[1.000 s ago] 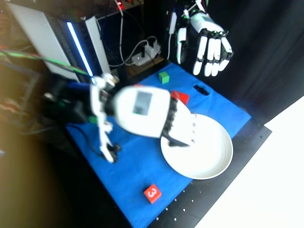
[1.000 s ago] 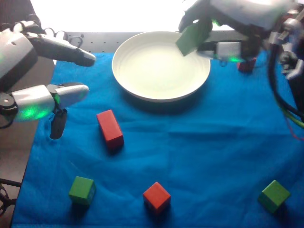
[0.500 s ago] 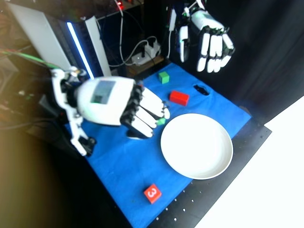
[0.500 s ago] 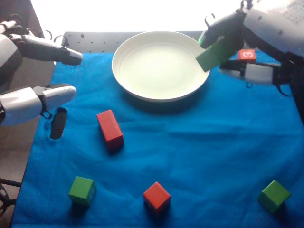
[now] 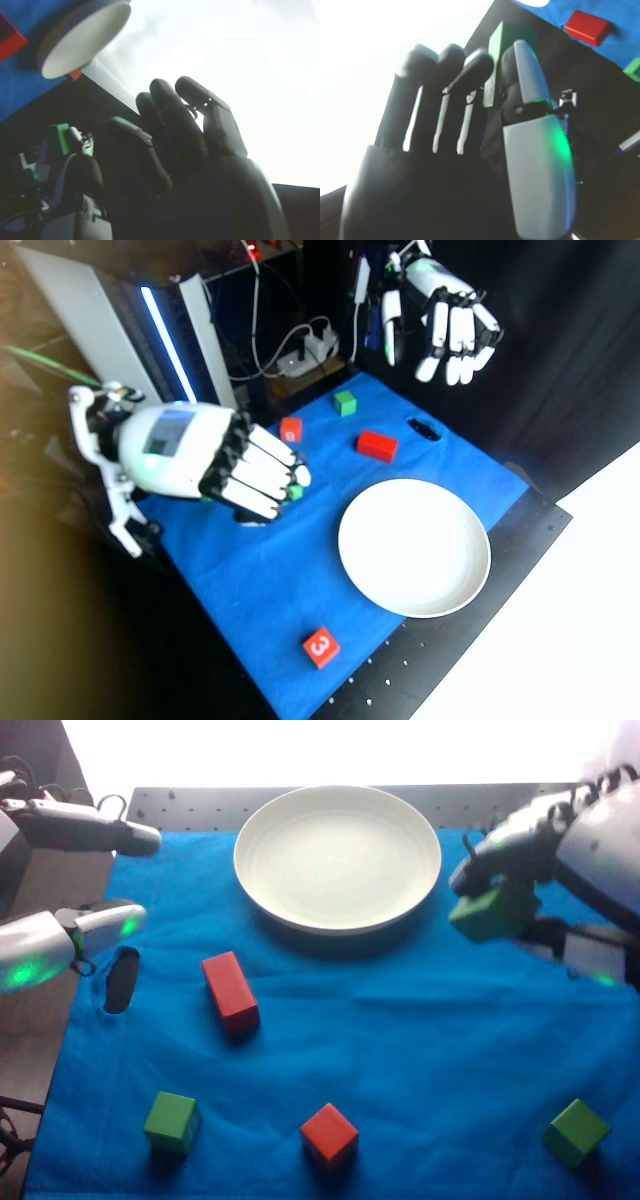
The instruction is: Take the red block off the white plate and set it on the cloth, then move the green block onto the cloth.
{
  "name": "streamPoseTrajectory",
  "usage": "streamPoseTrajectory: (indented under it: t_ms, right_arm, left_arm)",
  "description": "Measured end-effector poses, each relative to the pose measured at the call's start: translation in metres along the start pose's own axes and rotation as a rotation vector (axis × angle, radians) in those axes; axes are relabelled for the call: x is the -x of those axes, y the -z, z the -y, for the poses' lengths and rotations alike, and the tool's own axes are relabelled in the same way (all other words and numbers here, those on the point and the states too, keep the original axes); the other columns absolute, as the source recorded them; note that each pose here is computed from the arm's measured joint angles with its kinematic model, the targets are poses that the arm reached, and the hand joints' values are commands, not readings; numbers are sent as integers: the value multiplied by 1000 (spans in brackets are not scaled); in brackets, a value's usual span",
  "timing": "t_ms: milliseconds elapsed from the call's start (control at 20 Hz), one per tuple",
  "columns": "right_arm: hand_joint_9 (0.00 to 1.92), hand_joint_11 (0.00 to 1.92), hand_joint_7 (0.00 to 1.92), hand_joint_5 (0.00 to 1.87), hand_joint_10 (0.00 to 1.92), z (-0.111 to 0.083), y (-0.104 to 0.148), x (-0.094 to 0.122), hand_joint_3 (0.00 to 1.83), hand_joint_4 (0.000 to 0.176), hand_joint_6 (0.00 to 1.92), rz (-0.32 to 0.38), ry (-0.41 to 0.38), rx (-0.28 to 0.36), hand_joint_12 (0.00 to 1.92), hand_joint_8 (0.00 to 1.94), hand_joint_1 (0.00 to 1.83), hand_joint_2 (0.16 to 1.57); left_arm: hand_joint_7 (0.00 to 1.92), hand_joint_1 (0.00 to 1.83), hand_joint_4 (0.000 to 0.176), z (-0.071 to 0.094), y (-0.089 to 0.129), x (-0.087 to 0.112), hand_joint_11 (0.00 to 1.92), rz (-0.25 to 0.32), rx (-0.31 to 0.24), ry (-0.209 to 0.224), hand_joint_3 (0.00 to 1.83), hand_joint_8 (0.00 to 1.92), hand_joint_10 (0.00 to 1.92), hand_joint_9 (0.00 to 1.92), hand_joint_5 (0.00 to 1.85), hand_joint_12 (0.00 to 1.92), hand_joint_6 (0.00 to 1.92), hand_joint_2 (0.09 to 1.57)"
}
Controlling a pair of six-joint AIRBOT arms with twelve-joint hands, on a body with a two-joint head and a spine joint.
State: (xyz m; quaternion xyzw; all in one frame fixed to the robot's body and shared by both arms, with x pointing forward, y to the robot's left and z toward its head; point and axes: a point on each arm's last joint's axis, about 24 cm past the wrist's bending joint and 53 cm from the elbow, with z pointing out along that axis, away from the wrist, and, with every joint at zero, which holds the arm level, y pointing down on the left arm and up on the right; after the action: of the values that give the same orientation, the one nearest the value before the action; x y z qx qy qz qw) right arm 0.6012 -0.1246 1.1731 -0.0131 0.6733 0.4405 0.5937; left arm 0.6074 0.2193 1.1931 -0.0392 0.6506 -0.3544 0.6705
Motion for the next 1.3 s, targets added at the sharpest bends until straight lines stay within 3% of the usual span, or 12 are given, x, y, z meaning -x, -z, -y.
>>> streamPoseTrajectory:
  t_ms: [250,300,450,600,800,850,900,1000,1050,1100,1200,1300]
  right_arm:
    - [836,836,913,893,1576,8,12,-12,0,0,1010,-27,-44,-20,1857,1284,1266,1159]
    - [645,631,715,709,1421,7,13,-14,0,0,1012,-29,-48,-20,1776,1191,1333,1035]
    - [101,35,250,311,1103,6,14,-15,0,0,912,-30,-55,-18,1794,768,1055,1002]
    - [0,0,42,72,840,6,14,-12,0,0,916,-24,-52,-16,1863,619,911,942]
    - [0,0,1,26,835,5,15,-9,0,0,912,-19,-48,-15,1921,659,951,923]
    - [0,0,21,36,885,4,16,-9,0,0,938,-18,-50,-15,1921,691,956,904]
    - [0,0,24,40,873,3,17,-8,0,0,954,-14,-49,-13,1921,706,988,889]
    - [0,0,7,4,887,2,19,3,0,0,1007,24,-45,-3,1905,815,916,929]
    - [0,0,1,0,858,3,20,8,0,0,959,43,-49,-4,1832,817,943,947]
    - [0,0,0,0,874,3,22,16,0,0,959,74,-50,-1,1719,836,978,943]
    - [0,0,0,2,861,4,24,29,0,0,1030,122,-54,0,1622,876,1008,970]
    - [0,0,5,0,911,0,27,44,0,0,1072,175,-48,16,1698,919,1036,969]
  left_arm:
    - [739,834,176,-3,2,2,123,7,11,1,0,1,79,666,654,1213,1456,1281]
    - [742,834,176,-2,2,2,120,7,9,1,0,2,74,656,654,1213,1456,1281]
    - [758,844,176,-2,2,2,156,8,10,2,0,7,80,671,668,1250,1437,1274]
    - [762,856,176,-2,2,3,153,13,9,2,0,6,84,676,682,1272,1416,1264]
    - [761,848,176,-2,2,3,158,14,8,3,0,5,89,687,673,1227,1429,1269]
    - [739,657,128,-2,2,3,141,15,8,3,0,4,84,674,646,1227,656,1197]
    - [742,816,166,-1,2,4,156,19,7,4,0,5,84,675,681,1220,1250,1249]
    - [762,851,176,0,2,6,154,26,2,3,0,10,101,697,675,1284,1421,1267]
    - [759,658,71,0,2,7,137,29,2,3,0,7,108,693,641,1298,696,1207]
    - [766,591,34,0,2,8,154,33,0,3,0,8,122,697,727,1289,334,1186]
    - [775,588,68,2,3,12,184,50,-8,2,0,6,147,712,770,1270,88,1202]
    - [783,647,45,4,3,16,146,69,-17,3,0,7,173,687,776,1290,28,1206]
